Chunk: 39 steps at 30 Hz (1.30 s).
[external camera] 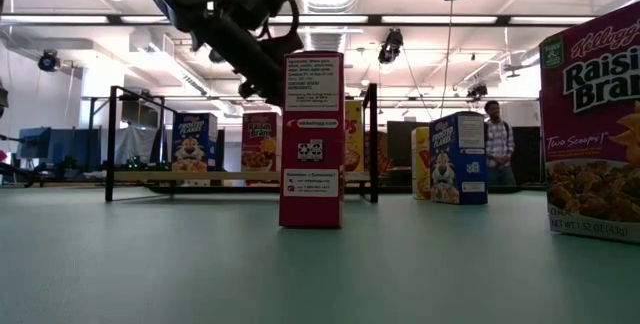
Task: Stack cereal on shelf
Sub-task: Put the bottom yellow cereal box on the shelf
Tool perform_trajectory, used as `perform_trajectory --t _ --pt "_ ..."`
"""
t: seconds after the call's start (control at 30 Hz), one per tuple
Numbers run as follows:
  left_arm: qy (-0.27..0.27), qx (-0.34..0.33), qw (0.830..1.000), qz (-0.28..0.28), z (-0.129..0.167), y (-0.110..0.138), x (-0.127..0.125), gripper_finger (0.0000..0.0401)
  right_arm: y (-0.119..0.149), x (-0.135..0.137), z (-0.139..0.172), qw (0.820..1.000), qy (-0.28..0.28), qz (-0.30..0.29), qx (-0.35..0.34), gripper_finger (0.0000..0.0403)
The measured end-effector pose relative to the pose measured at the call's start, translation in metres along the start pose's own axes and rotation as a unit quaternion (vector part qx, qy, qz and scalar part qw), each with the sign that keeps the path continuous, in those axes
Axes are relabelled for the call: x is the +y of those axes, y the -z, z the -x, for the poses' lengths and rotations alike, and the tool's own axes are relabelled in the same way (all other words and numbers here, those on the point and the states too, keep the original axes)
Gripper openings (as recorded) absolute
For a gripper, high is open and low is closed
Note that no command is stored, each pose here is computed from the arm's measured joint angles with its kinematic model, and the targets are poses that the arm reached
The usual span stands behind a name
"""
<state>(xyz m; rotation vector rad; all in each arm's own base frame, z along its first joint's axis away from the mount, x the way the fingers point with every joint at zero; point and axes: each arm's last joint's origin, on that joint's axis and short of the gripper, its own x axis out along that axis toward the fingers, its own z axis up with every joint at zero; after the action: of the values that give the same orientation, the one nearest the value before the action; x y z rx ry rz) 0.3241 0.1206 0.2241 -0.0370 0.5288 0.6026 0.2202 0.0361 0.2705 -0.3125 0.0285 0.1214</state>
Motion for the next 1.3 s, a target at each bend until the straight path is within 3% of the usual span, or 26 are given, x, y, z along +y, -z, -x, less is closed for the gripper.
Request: perform_trajectory --t 0.53,0.8,0.97,1.3 --pt "0.049 -0.001 0.998 0.026 -0.002 0.003 -0.018 0.0 0.0 0.0 0.0 1.0 0.0 0.0 0.0 0.0018" --pt "-0.065 -0.011 0.998 -0.008 0.003 -0.002 -0.007 0.0 0.0 0.0 0.0 1.0 0.0 0.0 0.001 0.0018" --pt "-0.046 -0.038 0.998 0.002 -0.009 -0.002 -0.009 0.0 0.0 0.0 0.0 1.0 0.0 0.0 0.001 0.0018" --pt "-0.031 -0.029 0.999 0.032 -0.014 0.004 -0.015 0.0 0.001 0.0 0.0 1.0 0.0 0.001 0.002 0.0018"
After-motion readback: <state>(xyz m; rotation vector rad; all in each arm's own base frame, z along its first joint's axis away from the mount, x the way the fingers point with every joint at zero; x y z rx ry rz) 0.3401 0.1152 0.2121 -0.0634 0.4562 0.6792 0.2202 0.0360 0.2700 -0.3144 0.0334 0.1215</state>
